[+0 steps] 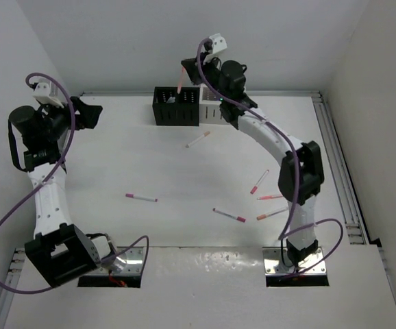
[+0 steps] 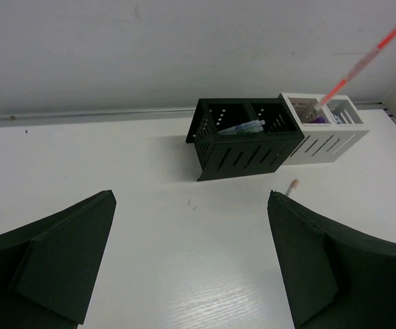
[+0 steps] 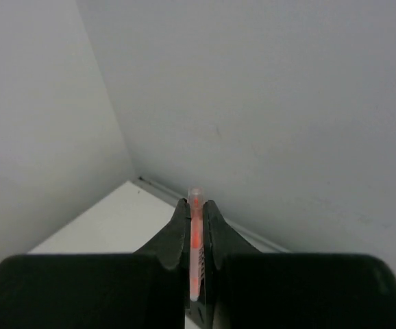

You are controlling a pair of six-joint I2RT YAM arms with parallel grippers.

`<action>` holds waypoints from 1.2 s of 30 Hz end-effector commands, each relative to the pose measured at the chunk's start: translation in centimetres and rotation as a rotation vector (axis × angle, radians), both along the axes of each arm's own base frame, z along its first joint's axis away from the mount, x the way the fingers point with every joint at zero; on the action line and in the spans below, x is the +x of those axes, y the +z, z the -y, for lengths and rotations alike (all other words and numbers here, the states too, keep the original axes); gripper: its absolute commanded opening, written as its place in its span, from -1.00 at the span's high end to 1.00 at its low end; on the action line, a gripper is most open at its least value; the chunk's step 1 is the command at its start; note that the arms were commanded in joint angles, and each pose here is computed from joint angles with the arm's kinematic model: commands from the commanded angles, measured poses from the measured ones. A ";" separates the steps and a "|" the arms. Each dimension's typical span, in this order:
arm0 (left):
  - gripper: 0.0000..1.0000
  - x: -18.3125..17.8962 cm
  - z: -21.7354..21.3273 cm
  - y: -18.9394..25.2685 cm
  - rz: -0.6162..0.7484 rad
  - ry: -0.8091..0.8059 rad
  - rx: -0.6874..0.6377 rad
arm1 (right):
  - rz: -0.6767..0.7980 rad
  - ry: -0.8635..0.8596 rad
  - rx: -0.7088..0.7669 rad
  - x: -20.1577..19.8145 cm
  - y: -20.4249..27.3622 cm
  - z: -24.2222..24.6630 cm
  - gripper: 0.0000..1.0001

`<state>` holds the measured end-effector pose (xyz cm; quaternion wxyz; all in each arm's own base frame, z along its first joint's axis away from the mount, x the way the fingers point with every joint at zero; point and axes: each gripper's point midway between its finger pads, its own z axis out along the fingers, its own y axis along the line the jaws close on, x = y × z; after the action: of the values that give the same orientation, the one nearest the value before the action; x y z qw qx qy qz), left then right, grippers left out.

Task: Sort the stationery into containers
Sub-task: Place the pen in the storage box.

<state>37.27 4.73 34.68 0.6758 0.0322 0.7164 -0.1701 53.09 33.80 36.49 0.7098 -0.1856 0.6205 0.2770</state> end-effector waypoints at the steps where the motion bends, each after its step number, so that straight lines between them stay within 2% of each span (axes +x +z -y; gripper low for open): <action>1: -1.00 0.7 -0.5 2.2 0.066 -0.010 0.007 | 0.200 -0.035 0.246 1.3 4.6 -1.3 1.00; 3: -1.00 1.1 -0.7 1.3 0.050 -0.009 -0.009 | 0.261 -0.038 0.277 1.3 5.4 -2.0 1.00; 7: -1.00 1.3 -0.9 0.2 0.030 -0.011 -0.025 | 0.286 -0.080 0.291 3.0 2.7 -3.5 1.00; 9: -1.00 1.4 -1.0 -0.5 0.017 -0.014 -0.024 | 0.309 -0.101 0.314 3.6 2.9 -3.7 1.00; 10: -1.00 1.3 -1.1 -0.6 0.017 -0.014 -0.020 | 0.301 -0.113 0.291 4.4 1.0 -4.3 1.00; 11: -1.00 1.3 -1.4 -0.7 0.015 -0.009 -0.017 | 0.322 -0.130 0.304 4.7 1.6 -4.2 1.00; 22: -1.00 1.4 -2.2 -2.4 -0.046 -0.045 0.023 | 0.246 -0.168 0.218 7.3 -6.3 -5.8 0.93; 23: -1.00 1.4 -2.1 -2.6 -0.058 -0.060 0.023 | 0.243 -0.171 0.214 7.4 -6.6 -5.7 0.83; 24: -1.00 1.5 -2.0 -2.7 -0.062 -0.073 0.024 | 0.232 -0.168 0.216 7.5 -6.9 -5.7 0.65; 26: -1.00 1.5 -1.7 -3.2 -0.082 -0.101 0.033 | 0.210 -0.168 0.220 7.6 -7.5 -5.6 0.14; 27: -1.00 1.4 -1.5 -3.0 -0.084 -0.118 0.039 | 0.192 -0.166 0.249 7.5 -6.9 -5.5 -0.34; 28: -0.99 1.4 -1.0 -2.9 -0.083 -0.134 0.051 | 0.169 -0.171 0.253 7.6 -7.1 -5.2 -0.51; 29: -0.99 1.3 -0.7 -3.4 -0.094 -0.146 0.087 | 0.156 -0.172 0.263 7.5 -6.7 -4.8 -0.61; 30: -0.99 1.3 -0.5 -3.1 -0.088 -0.140 0.119 | 0.165 -0.168 0.296 7.0 -4.3 -3.9 -0.69; 32: -0.98 1.1 0.8 -3.3 -0.078 -0.167 0.193 | 0.157 -0.137 0.288 6.1 -3.5 -3.3 -0.70; 33: -0.93 1.0 1.5 -3.3 -0.072 -0.183 0.211 | 0.176 -0.138 0.303 5.2 -0.9 -1.8 -0.68; 35: -0.89 0.8 4.4 -3.9 -0.084 -0.266 0.255 | 0.186 -0.137 0.299 4.1 1.4 -0.1 -0.62; 36: -0.81 0.7 5.5 -4.2 -0.090 -0.296 0.271 | 0.202 -0.155 0.298 3.0 3.8 2.3 -0.58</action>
<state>38.80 2.33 28.65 0.5944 0.1317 0.7700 -0.1908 59.71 37.12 24.11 0.7393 -0.0886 0.6148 0.2599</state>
